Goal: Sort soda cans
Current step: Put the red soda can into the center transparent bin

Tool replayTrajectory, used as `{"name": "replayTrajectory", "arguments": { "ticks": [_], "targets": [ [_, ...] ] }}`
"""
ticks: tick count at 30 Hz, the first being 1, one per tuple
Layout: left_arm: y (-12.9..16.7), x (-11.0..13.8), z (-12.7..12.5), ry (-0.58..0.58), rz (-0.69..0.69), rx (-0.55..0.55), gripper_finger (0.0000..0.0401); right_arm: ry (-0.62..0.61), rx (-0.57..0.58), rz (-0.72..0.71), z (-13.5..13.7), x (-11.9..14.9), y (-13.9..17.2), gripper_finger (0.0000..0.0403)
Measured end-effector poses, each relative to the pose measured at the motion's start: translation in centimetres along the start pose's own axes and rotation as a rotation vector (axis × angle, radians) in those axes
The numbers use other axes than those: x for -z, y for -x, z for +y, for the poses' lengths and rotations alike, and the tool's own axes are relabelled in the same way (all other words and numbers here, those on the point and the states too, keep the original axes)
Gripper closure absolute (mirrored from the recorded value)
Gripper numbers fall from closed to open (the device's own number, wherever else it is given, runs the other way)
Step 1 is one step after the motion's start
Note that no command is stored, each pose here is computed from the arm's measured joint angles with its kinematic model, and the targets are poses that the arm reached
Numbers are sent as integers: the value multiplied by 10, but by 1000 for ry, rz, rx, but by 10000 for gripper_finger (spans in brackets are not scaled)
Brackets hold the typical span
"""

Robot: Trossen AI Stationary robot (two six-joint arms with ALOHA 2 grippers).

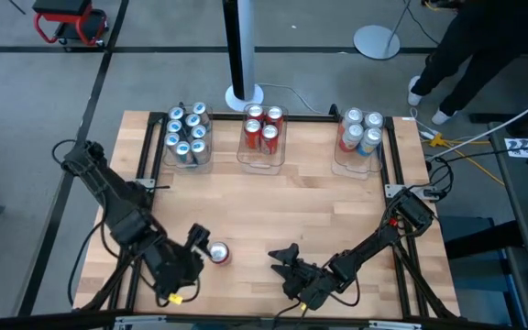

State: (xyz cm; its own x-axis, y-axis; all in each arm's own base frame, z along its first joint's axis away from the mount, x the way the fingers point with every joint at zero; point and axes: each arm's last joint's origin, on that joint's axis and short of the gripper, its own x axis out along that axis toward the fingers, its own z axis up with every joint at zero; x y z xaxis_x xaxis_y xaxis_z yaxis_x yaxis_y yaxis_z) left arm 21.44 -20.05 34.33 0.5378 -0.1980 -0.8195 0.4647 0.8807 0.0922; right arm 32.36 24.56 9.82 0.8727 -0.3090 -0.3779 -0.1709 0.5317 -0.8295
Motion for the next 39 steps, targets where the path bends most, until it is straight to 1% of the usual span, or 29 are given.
{"name": "replayTrajectory", "arguments": {
  "ticks": [4,7,10,13,15,21,23,27,32,39],
  "targets": [
    [1,1,-9,9,-20,15,42,-10,-3,-10,0,-1,0,93],
    [-8,3,-10,45,-33,14,42,-18,-3,-10,0,-1,0,93],
    [-21,11,-3,140,15,-21,42,-37,-3,-11,0,-1,0,93],
    [-35,22,8,229,65,-90,42,-48,-10,-18,0,-2,0,93],
    [-43,27,14,253,81,-117,42,-54,-15,-26,0,-2,0,93],
    [-67,45,25,328,122,-147,42,-66,-21,-38,0,-3,0,93],
    [-72,48,26,336,121,-137,42,-67,-24,-41,0,-3,0,93],
    [-78,47,26,326,68,-119,42,-67,-24,-42,0,-3,0,93],
    [-89,60,34,351,107,-144,42,-67,-24,-42,0,-3,0,93],
    [-100,60,32,347,9,-120,42,-63,-25,-43,0,-4,0,93]
  ]
}}
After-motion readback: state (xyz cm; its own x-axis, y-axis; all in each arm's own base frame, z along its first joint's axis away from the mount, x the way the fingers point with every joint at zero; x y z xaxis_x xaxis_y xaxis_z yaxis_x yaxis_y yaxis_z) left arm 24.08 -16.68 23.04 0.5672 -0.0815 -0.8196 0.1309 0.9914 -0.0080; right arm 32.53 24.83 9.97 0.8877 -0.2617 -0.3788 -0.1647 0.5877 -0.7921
